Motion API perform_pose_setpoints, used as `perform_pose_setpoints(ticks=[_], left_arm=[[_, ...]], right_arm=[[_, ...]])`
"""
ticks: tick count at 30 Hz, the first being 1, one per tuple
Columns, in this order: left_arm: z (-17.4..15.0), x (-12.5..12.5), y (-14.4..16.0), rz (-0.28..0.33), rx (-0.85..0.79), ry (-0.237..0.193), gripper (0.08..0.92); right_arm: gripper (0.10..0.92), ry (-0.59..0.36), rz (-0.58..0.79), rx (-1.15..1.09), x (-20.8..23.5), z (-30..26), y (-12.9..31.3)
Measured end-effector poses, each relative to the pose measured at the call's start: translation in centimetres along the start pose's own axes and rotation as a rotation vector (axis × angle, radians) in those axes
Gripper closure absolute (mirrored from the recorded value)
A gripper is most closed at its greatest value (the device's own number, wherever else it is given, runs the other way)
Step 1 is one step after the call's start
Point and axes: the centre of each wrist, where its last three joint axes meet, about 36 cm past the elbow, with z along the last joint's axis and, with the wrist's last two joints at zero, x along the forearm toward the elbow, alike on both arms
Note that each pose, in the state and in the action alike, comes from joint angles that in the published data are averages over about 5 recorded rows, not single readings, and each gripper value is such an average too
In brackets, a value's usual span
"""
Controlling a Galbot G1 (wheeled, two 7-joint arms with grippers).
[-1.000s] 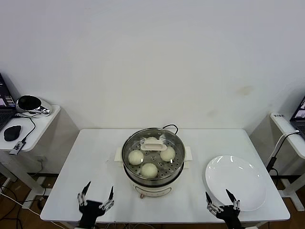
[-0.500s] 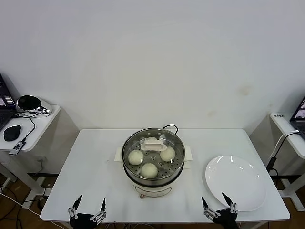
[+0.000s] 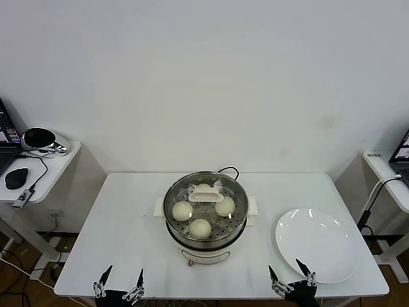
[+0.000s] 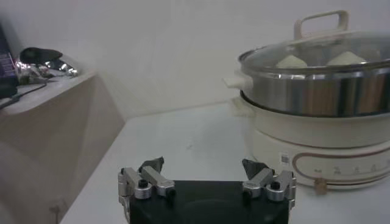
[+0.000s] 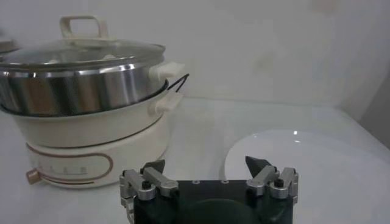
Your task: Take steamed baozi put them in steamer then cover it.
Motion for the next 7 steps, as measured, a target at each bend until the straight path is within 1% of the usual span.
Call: perform_pose_setpoints(ticks=[7], left_arm=[[0.24, 0.14, -0.06, 0.009, -0.002, 0.016, 0.177]], right_arm=[[0.2, 0.008, -0.002, 0.015, -0.04, -0.15, 0.11]])
